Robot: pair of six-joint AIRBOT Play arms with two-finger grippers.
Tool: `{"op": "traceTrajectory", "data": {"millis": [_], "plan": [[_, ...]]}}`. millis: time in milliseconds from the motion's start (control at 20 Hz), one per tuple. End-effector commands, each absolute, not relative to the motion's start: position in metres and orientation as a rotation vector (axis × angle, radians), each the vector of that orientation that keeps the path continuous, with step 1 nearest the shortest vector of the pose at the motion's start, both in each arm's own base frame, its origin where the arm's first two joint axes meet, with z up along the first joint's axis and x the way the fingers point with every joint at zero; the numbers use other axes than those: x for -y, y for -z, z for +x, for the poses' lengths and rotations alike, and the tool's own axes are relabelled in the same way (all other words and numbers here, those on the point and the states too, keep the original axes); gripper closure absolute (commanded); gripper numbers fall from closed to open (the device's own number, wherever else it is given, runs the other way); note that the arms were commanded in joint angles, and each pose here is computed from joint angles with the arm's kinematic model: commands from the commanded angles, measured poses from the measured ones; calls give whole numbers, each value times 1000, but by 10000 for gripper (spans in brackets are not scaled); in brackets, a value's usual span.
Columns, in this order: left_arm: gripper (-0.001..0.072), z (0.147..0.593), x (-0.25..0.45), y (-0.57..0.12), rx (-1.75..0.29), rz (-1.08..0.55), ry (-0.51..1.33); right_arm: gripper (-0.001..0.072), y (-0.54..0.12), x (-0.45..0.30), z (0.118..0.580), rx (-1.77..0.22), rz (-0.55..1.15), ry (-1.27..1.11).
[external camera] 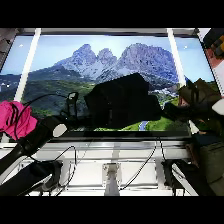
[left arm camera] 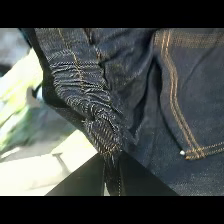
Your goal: Fold the clothes and pants, and hang the long-sleeved shirts on hangers.
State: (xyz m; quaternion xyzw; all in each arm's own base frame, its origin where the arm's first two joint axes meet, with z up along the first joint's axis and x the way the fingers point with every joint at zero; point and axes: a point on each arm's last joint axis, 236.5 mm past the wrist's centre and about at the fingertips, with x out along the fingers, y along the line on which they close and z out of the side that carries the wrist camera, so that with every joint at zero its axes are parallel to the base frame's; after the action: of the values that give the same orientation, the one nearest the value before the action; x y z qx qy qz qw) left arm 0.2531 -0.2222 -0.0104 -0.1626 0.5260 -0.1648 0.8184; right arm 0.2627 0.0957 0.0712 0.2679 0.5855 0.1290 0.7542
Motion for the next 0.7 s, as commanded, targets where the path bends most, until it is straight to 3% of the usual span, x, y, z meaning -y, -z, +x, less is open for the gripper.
{"op": "traceTrajectory", "data": {"millis": [0,300,650], "plan": [[661,284,229,-15,-1003,-522,312,702,-87,-86,323,-1206,529,-302],[661,350,219,-46,-873,-672,231,702,-78,-116,424,-1180,476,-386],[660,399,216,-15,-865,-767,146,703,-81,-126,512,-1022,532,-331]]}}
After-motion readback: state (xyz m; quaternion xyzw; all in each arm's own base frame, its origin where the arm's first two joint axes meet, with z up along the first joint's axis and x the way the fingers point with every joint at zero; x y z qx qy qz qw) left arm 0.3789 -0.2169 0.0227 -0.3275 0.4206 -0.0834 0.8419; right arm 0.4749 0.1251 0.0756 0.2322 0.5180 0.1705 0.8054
